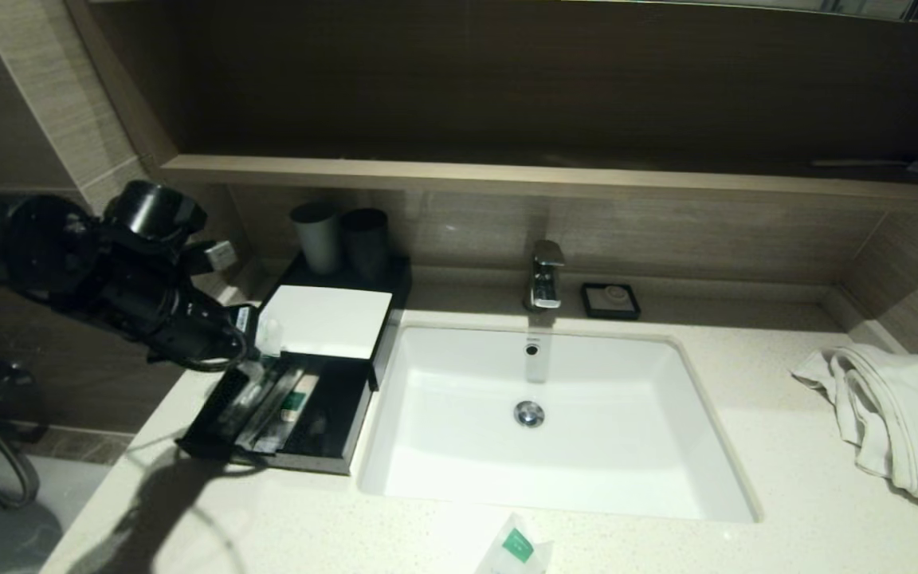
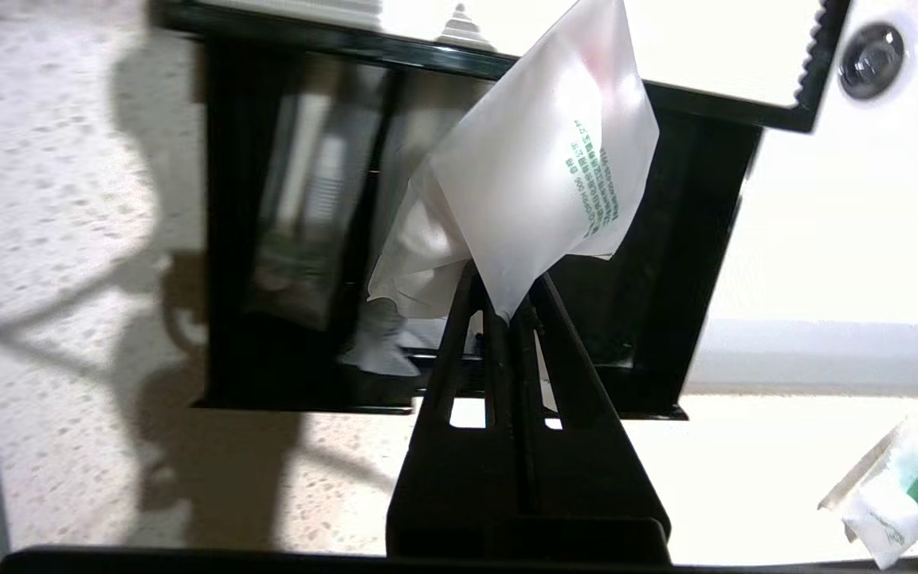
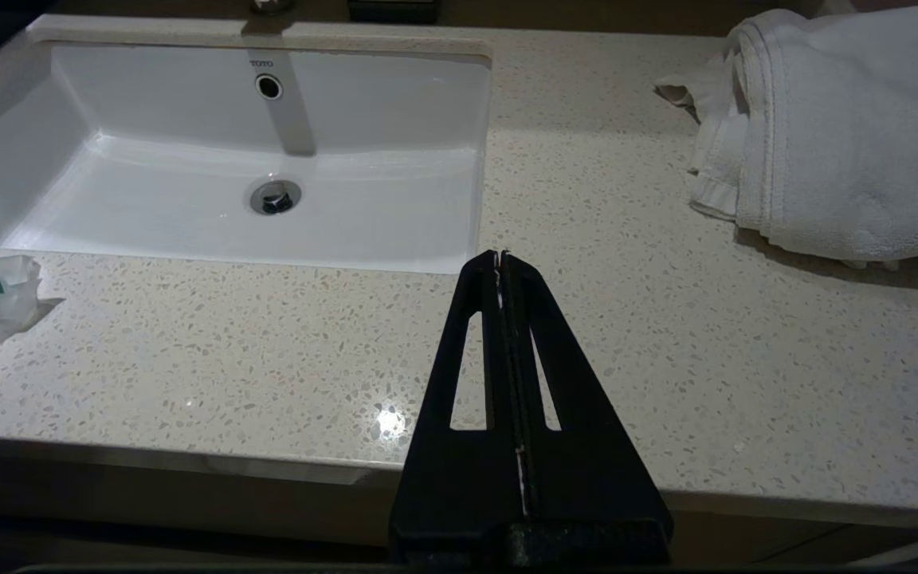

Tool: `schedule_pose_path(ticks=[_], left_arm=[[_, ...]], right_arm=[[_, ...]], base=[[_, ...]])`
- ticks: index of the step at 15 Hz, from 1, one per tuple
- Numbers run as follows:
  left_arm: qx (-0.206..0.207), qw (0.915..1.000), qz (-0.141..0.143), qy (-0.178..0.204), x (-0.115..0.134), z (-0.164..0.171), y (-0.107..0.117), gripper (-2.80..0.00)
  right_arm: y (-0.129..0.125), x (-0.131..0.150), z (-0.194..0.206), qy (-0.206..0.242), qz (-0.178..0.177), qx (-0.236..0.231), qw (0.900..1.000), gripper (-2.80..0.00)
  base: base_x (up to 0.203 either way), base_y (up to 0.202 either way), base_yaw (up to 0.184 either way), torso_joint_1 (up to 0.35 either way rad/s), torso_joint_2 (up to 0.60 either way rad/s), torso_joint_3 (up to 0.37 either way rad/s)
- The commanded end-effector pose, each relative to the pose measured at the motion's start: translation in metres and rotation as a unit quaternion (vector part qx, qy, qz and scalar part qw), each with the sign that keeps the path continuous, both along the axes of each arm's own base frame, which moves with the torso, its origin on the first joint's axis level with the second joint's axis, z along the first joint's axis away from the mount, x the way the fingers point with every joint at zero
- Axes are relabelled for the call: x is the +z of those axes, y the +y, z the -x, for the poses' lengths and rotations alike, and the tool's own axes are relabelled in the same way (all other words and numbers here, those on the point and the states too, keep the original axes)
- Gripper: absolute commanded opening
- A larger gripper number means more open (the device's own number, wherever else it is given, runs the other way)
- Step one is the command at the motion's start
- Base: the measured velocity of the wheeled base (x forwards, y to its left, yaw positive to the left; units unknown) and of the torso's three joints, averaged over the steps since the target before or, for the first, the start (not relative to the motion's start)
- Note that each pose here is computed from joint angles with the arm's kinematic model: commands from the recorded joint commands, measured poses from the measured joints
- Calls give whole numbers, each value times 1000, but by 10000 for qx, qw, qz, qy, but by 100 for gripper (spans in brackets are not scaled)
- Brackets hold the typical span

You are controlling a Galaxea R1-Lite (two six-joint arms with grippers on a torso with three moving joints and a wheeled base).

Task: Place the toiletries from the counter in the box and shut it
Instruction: Place the bathroom toiletry into the drawer

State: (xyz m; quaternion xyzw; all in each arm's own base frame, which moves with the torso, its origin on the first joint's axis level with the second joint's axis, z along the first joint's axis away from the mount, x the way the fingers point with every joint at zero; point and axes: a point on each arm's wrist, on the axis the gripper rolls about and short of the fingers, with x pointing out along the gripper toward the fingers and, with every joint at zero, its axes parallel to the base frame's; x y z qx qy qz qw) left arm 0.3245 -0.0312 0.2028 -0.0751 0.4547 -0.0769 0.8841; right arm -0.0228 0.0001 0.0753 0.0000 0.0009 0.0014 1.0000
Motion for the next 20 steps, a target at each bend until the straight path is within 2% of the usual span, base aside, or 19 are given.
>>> schedule_pose_path(ticks=[1, 7, 13, 17, 20], left_arm=[[-218, 9997, -13, 100, -6, -2, -15, -280], [-414, 9980, 53, 471, -24, -2, -40, -280], [-507, 9954, -20, 812, -44, -4, -47, -280], [-433, 9940, -320, 951, -58, -8, -53, -280], [-479, 9930, -361, 1017, -63, -9, -58, -280]], right_arm=[[0, 0, 0, -1, -1, 2, 10000, -280], [0, 0, 0, -1, 0, 2, 10000, -280], [0, 0, 0, -1, 0, 2, 10000, -280], [0, 0, 0, -1, 0, 2, 10000, -280], [0, 0, 0, -1, 0, 2, 10000, -280]], base=[[0, 0, 0, 0, 0, 0], [0, 0, 0, 0, 0, 0], [0, 0, 0, 0, 0, 0], [0, 0, 0, 0, 0, 0], [0, 0, 0, 0, 0, 0]])
